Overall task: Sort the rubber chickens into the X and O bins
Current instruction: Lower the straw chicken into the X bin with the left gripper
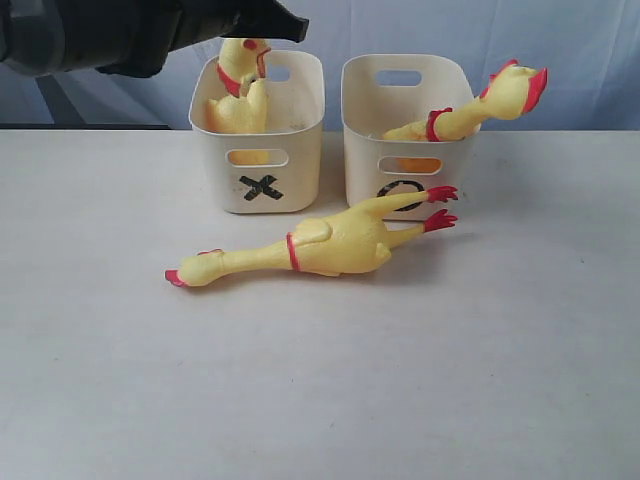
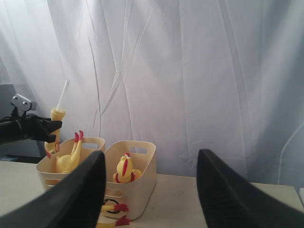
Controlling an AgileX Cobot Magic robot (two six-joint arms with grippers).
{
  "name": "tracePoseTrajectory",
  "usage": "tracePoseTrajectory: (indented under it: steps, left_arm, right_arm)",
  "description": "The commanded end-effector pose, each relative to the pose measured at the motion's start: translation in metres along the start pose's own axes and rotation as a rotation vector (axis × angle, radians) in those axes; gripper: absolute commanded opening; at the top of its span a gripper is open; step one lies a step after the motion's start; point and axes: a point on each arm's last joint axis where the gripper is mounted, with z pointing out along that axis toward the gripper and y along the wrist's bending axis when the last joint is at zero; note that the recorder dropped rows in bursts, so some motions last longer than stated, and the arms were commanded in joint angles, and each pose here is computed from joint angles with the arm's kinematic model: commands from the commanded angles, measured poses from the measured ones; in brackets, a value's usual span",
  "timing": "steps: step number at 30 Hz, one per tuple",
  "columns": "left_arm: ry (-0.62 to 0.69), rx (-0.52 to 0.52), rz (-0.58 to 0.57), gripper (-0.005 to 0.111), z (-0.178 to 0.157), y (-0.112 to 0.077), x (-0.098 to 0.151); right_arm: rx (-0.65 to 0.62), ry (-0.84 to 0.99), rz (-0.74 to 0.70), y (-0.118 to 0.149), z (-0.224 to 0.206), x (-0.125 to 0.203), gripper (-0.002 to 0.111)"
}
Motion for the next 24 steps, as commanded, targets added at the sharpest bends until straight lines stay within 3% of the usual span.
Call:
tracePoseTrajectory:
  steps: [1,9,16,24]
  left_arm:
    - [0.013,0.019,0.000,0.013,0.012,-0.004,0.007]
    - [0.082,0.067,-0.015,0.013,0.026,-0.008,0.033]
    - [0.120,0.109,-0.038,0.015,0.031,0.003,0.044]
    - [0.141,0.123,-0.046,0.041,0.033,0.010,0.051]
  right_arm:
    - [-0.001,-0.003,0.004,0.000,-0.001,0.000,0.054]
    - [-0.002,-0.002,0.004,0.000,-0.001,0.000,0.054]
    - [-0.002,-0.002,0.004,0.000,-0.001,0.000,0.054]
    - [-0.002,-0.002,0.004,0.000,-0.001,0.000,0.054]
